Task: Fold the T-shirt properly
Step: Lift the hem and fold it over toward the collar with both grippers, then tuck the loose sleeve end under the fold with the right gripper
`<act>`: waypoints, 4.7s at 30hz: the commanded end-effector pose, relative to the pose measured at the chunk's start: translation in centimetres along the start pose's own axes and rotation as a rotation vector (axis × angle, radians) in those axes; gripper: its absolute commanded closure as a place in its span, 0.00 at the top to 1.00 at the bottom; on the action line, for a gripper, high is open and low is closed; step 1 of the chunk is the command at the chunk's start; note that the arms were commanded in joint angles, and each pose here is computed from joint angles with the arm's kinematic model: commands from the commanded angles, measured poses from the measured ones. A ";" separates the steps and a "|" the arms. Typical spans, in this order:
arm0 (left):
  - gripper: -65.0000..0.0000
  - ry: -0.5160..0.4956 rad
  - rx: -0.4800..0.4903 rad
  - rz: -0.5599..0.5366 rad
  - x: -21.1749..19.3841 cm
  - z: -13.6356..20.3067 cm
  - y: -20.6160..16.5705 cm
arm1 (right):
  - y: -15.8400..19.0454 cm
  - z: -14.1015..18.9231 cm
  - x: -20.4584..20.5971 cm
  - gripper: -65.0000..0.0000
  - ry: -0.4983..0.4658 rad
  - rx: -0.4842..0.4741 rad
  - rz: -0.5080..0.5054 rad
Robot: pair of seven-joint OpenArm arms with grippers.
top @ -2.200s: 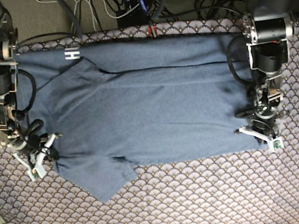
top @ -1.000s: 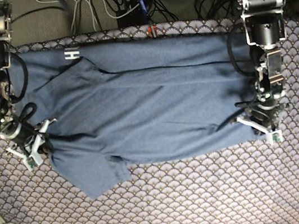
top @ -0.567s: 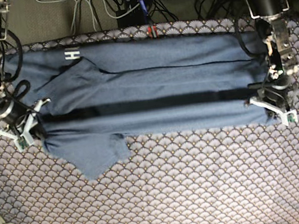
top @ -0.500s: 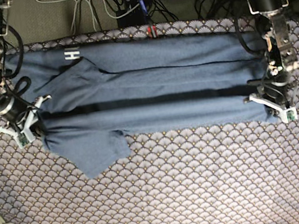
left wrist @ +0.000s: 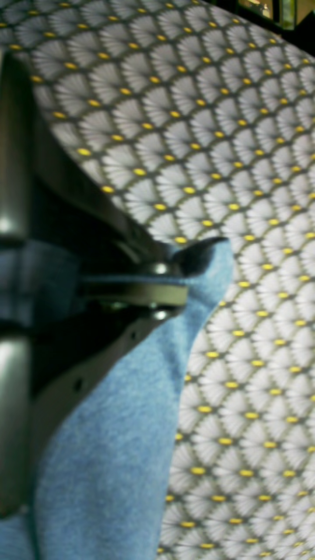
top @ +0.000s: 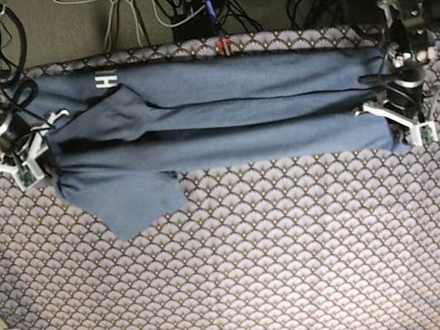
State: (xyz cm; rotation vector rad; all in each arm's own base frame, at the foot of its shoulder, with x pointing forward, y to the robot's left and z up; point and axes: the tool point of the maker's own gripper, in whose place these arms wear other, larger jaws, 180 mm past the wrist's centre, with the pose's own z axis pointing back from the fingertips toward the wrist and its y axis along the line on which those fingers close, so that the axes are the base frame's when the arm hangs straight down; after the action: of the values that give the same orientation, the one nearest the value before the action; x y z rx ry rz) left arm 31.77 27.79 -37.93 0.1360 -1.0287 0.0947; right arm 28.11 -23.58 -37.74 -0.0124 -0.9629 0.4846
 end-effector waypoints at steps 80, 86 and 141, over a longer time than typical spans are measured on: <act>0.23 0.057 0.062 -0.014 -2.8 0.7 3.2 | -1.1 5.7 -7.2 0.24 0.343 -0.084 -0.040; 0.33 0.056 0.066 -0.012 -2.8 0.7 3.4 | 0.0 5.2 -7.0 0.36 0.340 -0.049 -0.027; 0.43 0.050 0.063 -0.003 -2.7 0.8 2.9 | -2.6 -9.1 6.8 0.55 0.163 0.071 0.044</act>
State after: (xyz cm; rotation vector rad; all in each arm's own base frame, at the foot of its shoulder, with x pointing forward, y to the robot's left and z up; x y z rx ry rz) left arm 28.46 30.05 -41.07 0.1758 -0.9266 0.1393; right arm 38.36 -20.92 -38.73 0.0048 -0.7369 0.5490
